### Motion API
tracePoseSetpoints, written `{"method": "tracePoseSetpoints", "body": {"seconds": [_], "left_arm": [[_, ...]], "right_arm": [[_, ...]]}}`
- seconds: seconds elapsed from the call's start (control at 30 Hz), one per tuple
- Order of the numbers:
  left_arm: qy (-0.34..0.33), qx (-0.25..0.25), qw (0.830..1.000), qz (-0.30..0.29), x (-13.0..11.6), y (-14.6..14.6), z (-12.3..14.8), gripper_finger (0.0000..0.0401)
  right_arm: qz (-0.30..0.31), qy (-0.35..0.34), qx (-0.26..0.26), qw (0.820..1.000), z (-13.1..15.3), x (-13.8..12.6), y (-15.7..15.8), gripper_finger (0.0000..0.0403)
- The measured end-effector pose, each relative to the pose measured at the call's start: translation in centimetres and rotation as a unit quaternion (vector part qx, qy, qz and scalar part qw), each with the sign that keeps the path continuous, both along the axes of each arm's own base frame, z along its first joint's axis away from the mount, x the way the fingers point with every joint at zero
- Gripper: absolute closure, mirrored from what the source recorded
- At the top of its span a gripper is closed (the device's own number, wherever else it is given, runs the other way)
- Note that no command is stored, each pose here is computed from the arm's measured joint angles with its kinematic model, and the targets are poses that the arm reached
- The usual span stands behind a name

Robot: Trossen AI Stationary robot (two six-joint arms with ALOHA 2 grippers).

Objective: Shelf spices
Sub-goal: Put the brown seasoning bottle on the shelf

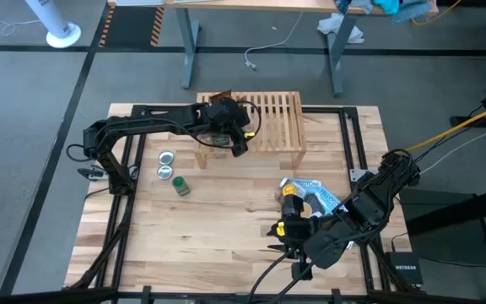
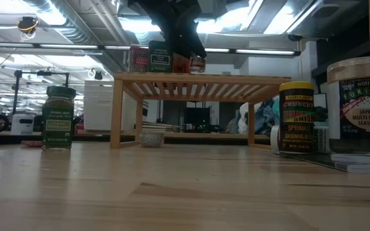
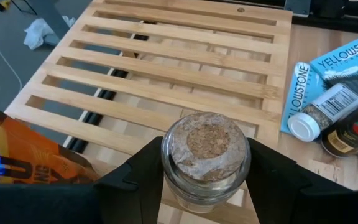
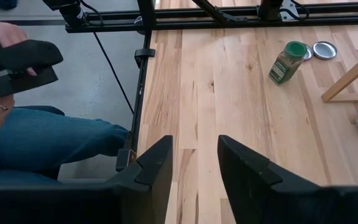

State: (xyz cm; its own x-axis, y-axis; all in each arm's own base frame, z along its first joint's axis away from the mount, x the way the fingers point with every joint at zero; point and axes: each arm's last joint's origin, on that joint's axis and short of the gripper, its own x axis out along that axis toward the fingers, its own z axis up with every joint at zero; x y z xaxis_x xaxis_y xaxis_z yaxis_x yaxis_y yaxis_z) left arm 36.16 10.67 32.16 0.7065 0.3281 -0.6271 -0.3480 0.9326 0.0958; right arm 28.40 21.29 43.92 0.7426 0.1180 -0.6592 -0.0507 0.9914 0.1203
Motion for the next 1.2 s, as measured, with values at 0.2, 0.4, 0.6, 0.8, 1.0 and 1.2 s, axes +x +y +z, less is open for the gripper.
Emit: {"method": "tracePoseSetpoints", "body": {"seconds": [0.2,0.4,0.6,0.8,1.0,1.2], "left_arm": [[0.001,0.0,1.0,-0.001,-0.01,0.0,0.0,0.0228],[0.002,0.002,1.0,-0.002,-0.02,0.0,-0.01,0.0219],[0.004,0.002,1.0,-0.003,-0.03,-0.01,-0.02,0.0215],[0.004,0.002,1.0,-0.003,-0.02,-0.01,-0.04,0.0217],[0.004,0.002,1.0,-0.003,-0.02,-0.01,-0.04,0.0202],[0.005,0.002,1.0,-0.003,-0.01,0.0,-0.07,0.02]], "right_arm": [[0.0,0.0,0.0,1.0,0.01,-0.01,0.0,0.0269],[0.0,0.0,0.0,1.0,0.0,0.0,0.01,0.0269],[0.0,0.0,0.0,1.0,0.0,-0.01,0.01,0.0269],[0.0,0.0,0.0,1.0,0.0,0.0,0.0,0.0269],[0.0,0.0,0.0,1.0,0.01,-0.01,0.0,0.0269],[0.0,0.0,0.0,1.0,0.0,0.0,0.0,0.0269]]}}
